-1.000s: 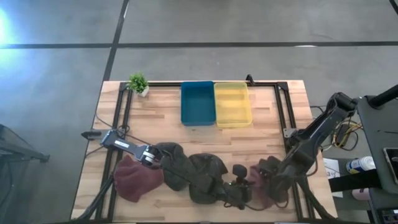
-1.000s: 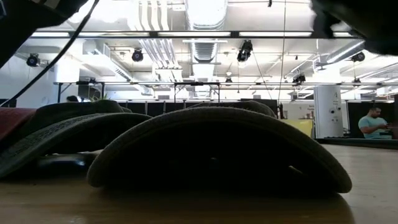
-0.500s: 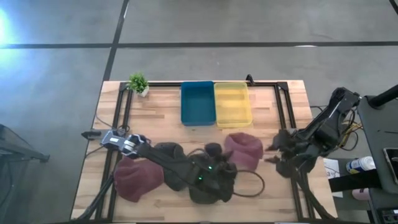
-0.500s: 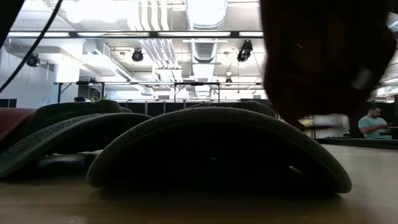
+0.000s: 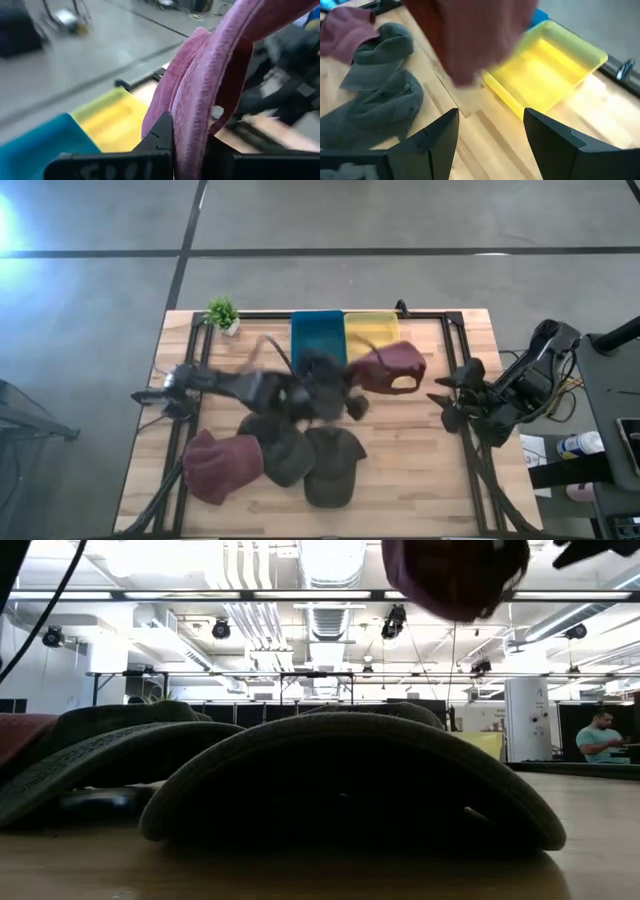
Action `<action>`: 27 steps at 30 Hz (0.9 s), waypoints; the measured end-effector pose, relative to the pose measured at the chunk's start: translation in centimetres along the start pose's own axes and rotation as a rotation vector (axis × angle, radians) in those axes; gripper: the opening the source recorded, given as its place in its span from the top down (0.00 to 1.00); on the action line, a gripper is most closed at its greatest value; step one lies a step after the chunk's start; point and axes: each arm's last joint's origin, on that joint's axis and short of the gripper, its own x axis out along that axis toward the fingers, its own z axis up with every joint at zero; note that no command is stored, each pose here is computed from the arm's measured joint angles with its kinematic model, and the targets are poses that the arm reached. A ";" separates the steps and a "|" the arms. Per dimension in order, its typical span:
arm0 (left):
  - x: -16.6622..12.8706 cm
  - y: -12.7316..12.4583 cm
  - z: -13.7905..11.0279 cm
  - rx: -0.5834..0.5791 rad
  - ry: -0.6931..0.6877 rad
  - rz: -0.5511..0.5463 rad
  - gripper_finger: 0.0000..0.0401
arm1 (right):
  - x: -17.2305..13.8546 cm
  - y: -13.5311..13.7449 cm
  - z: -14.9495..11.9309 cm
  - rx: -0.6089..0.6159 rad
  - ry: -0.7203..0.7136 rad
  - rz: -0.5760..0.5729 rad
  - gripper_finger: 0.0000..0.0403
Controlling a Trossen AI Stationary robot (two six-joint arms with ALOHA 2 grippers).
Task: Pick & Place hat
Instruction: Put the right red cap into the yellow bin
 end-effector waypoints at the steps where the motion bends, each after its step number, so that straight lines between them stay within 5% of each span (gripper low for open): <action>1: -0.2 0.8 0.8 -0.033 0.023 -0.028 0.98 | 0.3 -0.1 -0.3 0.016 0.002 -0.009 0.46; 8: 0.8 5.6 2.7 -0.086 0.125 0.085 0.98 | 1.4 -0.4 -1.8 0.153 -0.008 0.000 0.46; 11: 2.6 5.0 2.7 -0.119 0.211 -0.116 0.99 | 1.4 -0.2 -1.7 0.191 -0.018 0.059 0.46; 13: 3.2 6.0 1.7 -0.047 0.217 0.031 0.99 | 1.3 -0.3 -1.6 0.203 -0.029 0.090 0.46; 15: 4.5 7.5 0.9 -0.132 0.282 0.121 0.99 | 1.3 -0.6 -1.6 0.222 -0.034 0.103 0.46; 17: 6.0 7.3 1.3 -0.196 0.323 -0.034 0.99 | 1.3 -0.7 -1.7 0.253 -0.032 0.124 0.46; 20: 6.4 7.4 0.1 -0.235 0.319 0.045 0.99 | 1.4 -0.6 -1.8 0.283 -0.016 0.166 0.46; 23: 7.8 6.5 -1.0 -0.330 0.382 -0.129 0.99 | 1.6 -0.1 -1.9 0.287 -0.022 0.196 0.46; 27: 9.7 5.9 -3.0 -0.488 0.399 -0.211 0.99 | 1.6 0.5 -1.9 0.252 -0.026 0.221 0.46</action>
